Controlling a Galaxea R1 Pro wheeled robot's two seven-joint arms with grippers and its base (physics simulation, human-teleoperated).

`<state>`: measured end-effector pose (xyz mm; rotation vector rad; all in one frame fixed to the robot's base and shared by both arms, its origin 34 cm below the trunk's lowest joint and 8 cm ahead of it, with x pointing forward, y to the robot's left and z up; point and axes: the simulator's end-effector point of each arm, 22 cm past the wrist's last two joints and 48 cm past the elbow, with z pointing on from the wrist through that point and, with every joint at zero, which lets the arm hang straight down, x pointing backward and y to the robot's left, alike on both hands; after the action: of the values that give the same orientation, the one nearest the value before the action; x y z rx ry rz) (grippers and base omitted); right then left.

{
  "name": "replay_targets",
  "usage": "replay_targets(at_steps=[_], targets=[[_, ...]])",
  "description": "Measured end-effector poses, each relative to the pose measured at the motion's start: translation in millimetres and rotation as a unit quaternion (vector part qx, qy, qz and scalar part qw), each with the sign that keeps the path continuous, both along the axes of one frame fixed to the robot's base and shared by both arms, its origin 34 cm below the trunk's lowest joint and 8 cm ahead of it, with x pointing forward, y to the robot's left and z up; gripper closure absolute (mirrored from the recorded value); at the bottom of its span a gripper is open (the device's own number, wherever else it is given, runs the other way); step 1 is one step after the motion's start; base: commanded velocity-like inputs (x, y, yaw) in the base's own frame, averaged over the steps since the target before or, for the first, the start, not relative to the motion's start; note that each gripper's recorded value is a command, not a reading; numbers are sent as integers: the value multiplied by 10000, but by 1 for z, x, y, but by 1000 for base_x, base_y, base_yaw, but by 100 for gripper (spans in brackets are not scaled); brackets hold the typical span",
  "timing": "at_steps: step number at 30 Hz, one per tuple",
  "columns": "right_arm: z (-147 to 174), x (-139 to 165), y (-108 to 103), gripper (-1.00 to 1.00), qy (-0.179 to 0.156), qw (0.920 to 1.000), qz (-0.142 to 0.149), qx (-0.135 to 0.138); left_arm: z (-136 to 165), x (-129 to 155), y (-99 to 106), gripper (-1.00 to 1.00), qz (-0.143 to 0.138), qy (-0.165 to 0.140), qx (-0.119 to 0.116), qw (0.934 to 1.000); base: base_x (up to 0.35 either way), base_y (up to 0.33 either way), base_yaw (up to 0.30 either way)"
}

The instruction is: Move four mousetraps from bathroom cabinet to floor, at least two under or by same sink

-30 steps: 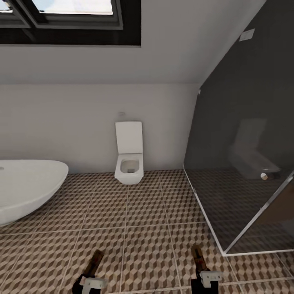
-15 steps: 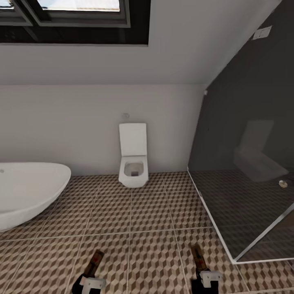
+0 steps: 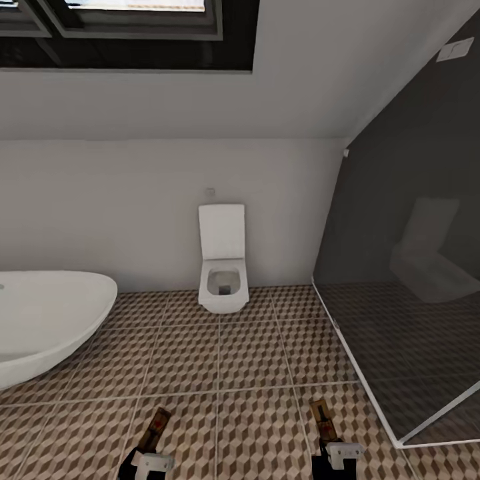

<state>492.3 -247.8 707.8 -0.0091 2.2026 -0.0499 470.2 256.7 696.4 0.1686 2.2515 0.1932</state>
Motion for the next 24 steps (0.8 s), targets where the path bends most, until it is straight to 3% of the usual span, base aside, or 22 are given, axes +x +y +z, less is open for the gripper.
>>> replay_targets(at_steps=[12,24], targets=[[0,0,0,100,-2,10000,3,-3,0,0,0,100,0,0,0,10000,31,5,0],[0,0,0,100,5,10000,6,-2,0,0,0,100,0,-1,0,10000,188,0,0]])
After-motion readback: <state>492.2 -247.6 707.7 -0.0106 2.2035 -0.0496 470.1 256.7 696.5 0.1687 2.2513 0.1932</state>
